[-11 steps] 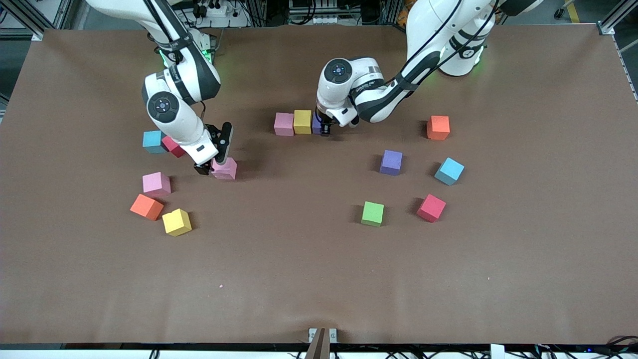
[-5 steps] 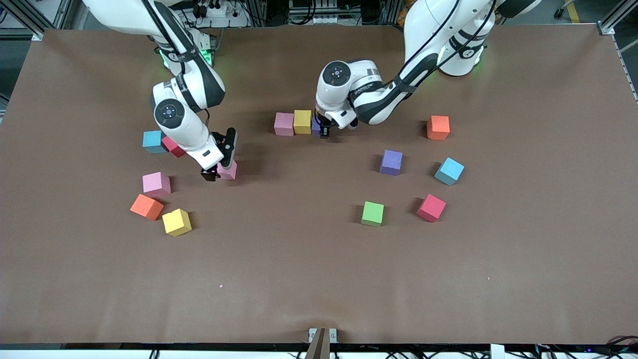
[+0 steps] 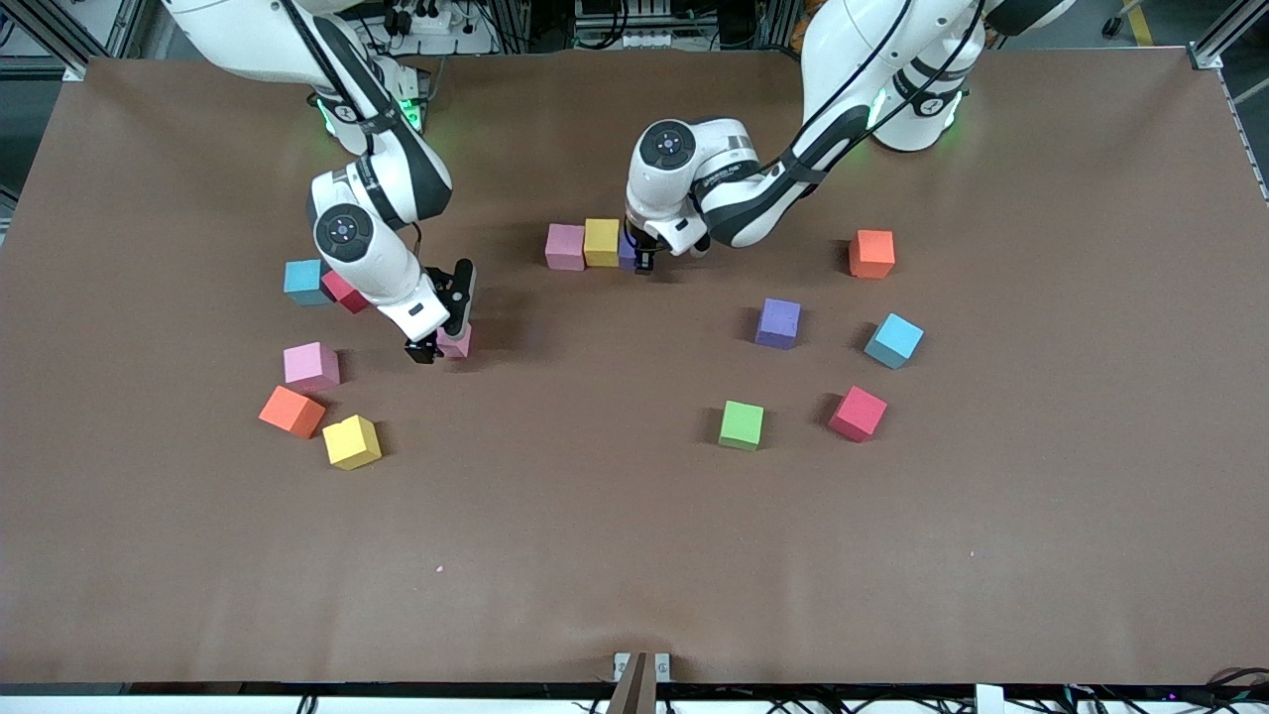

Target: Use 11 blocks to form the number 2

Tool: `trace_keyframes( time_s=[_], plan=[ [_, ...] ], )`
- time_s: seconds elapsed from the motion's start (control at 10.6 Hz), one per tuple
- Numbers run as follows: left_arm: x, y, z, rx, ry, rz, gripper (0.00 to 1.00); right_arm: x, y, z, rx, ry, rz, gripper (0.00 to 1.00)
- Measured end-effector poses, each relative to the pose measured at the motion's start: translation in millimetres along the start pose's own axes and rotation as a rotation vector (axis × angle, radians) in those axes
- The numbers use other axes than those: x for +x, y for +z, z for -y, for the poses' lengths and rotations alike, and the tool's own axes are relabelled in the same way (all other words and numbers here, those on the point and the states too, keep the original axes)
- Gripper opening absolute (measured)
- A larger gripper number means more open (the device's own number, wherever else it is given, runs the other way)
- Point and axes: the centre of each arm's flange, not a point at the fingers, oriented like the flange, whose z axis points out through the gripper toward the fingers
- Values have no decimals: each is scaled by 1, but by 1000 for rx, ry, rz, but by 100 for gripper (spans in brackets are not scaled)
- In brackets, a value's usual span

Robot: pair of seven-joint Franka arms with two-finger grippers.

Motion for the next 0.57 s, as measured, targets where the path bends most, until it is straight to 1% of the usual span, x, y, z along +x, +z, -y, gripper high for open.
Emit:
trace_keyframes(
  time_s=[0.09,0.28,0.38,0.47,0.57],
  plan=[
    [0,0,0,-1,-1,0,63,0,1,0,0,-1,-1,99],
    [-1,-2,-2,-3,-3,1,83,1,3,0,0,-2,-2,97],
    [-2,-4,-4,-6,-4,-2,96,1,4,1,1,-3,-2,91],
    [-2,-8,-7,-11,-6,-10,100,1,5,0,-3,-3,-4,76],
    [-3,-15,-9,-19,-5,-23,100,2,4,-1,-9,-3,-7,61]
  ],
)
